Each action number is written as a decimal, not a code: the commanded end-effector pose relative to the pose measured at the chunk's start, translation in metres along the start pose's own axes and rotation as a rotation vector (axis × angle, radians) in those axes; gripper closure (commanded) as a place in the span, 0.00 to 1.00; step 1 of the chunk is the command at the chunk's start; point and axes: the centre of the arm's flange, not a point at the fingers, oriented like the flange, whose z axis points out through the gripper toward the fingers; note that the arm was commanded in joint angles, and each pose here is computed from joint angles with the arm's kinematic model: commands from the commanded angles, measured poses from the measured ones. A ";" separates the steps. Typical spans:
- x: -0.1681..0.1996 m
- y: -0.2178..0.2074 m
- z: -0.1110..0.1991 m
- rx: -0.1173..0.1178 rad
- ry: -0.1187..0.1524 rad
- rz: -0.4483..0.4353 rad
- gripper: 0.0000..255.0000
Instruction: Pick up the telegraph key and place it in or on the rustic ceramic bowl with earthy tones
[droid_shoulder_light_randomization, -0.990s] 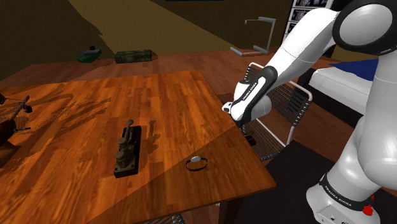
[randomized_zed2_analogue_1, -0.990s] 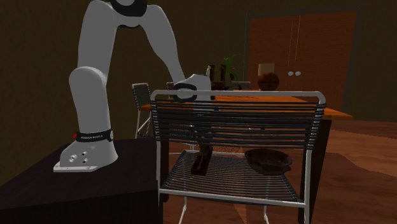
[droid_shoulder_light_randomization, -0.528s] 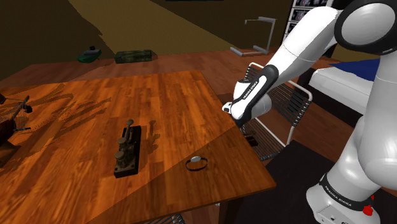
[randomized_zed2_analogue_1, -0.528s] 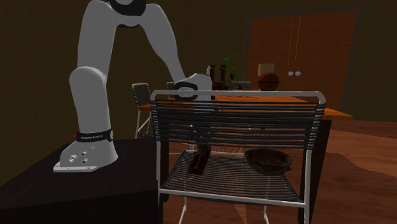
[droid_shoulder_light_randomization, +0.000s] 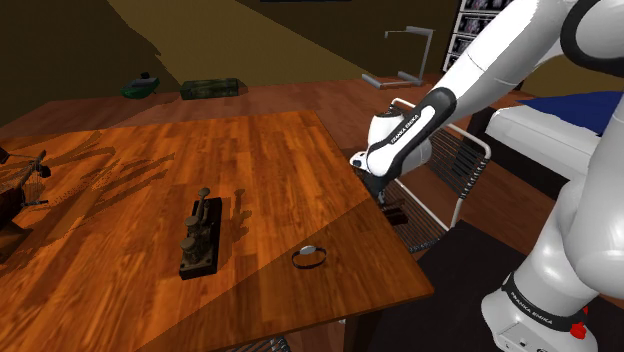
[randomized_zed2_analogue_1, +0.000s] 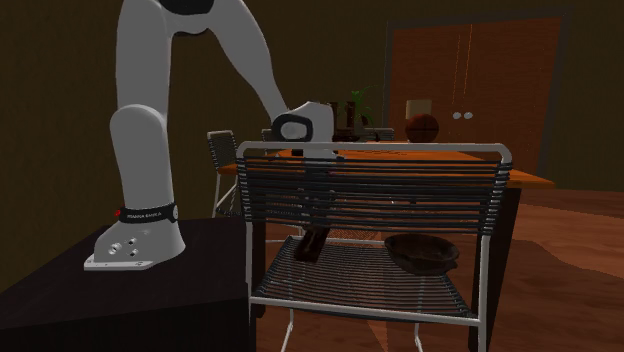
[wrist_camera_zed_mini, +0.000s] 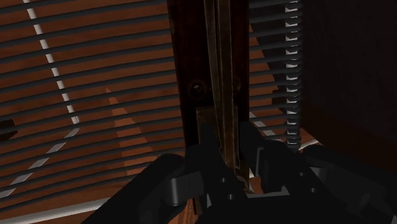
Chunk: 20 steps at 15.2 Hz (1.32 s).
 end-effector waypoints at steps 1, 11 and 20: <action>0.001 -0.001 -0.010 0.000 0.000 0.000 1.00; 0.001 -0.002 -0.063 0.000 0.000 0.000 1.00; 0.002 -0.003 -0.111 0.000 0.000 0.000 1.00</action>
